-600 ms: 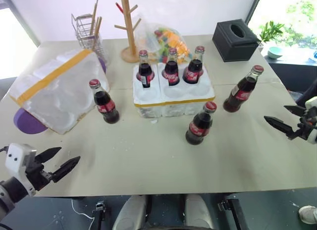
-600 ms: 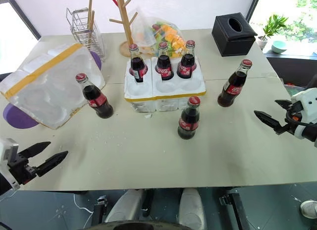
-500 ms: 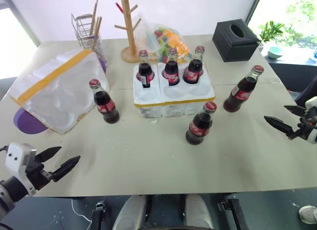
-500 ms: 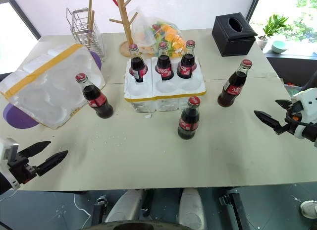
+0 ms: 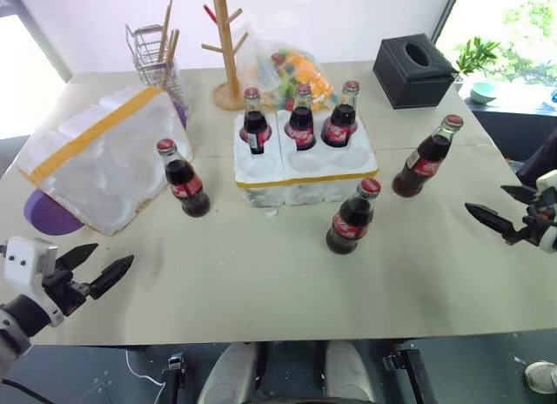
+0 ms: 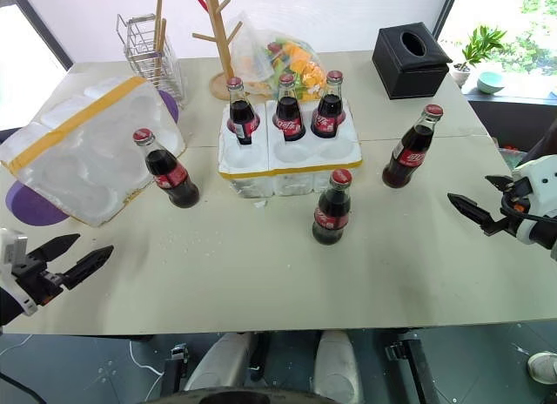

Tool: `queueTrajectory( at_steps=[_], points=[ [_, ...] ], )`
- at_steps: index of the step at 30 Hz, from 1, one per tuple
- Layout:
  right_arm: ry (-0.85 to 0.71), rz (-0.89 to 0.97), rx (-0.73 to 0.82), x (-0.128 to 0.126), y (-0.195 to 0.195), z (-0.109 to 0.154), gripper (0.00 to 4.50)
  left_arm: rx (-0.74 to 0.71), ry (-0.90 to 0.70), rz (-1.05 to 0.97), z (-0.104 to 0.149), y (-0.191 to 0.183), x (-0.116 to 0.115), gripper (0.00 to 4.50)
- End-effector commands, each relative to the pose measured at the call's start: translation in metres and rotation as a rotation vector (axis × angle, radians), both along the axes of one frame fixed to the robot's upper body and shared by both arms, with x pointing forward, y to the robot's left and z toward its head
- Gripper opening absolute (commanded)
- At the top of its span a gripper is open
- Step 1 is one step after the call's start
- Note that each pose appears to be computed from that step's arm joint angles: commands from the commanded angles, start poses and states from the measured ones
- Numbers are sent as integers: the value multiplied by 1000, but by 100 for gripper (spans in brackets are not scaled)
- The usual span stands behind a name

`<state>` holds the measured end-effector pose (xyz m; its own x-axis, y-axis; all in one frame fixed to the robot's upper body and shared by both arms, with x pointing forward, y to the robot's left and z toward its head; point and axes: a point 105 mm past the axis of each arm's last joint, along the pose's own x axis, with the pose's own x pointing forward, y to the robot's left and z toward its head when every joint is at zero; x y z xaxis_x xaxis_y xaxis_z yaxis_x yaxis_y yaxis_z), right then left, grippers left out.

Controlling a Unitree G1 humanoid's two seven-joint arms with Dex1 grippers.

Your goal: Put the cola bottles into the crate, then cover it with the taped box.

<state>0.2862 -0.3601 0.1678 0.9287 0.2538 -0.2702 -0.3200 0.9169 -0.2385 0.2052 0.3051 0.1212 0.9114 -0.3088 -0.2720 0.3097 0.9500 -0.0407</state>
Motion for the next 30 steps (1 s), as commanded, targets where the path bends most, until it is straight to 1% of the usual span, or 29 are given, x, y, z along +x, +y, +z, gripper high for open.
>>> queueTrajectory(
  at_steps=[1, 5, 8, 11, 14, 15, 18, 19, 22, 24, 26, 30],
  points=[
    [-48, 4, -2, -1, 2, 13, 450, 6, -4, -20, 6, -4, 1, 440],
    [-50, -5, 31, -1, 1, 13, 450, 12, -2, -53, 4, -7, 1, 440],
    [-57, -9, 30, 1, -1, 20, 450, -7, -46, -78, 14, -12, 8, 440],
    [-50, 92, 84, -6, 13, 44, 450, -13, -90, -104, 23, -15, 20, 440],
    [-23, 218, 89, -17, 31, 65, 450, -22, -113, -131, 30, -19, 30, 440],
    [-21, 272, 82, -22, 39, 76, 450, -20, -119, -144, 32, -21, 35, 440],
    [-34, 536, 79, -47, 88, 132, 450, -13, -166, -211, 46, -30, 60, 440],
    [-39, 592, 76, -53, 99, 144, 450, -12, -171, -232, 48, -33, 66, 440],
    [-56, 698, 85, -64, 122, 164, 450, 6, -173, -283, 49, -39, 80, 440],
    [-72, 769, 103, -71, 138, 175, 450, 21, -172, -319, 49, -44, 88, 440],
    [-70, 829, 110, -75, 152, 178, 450, 16, -187, -342, 52, -49, 99, 440],
    [-60, 900, 109, -72, 168, 173, 450, 32, -195, -404, 51, -61, 119, 440]
  ],
)
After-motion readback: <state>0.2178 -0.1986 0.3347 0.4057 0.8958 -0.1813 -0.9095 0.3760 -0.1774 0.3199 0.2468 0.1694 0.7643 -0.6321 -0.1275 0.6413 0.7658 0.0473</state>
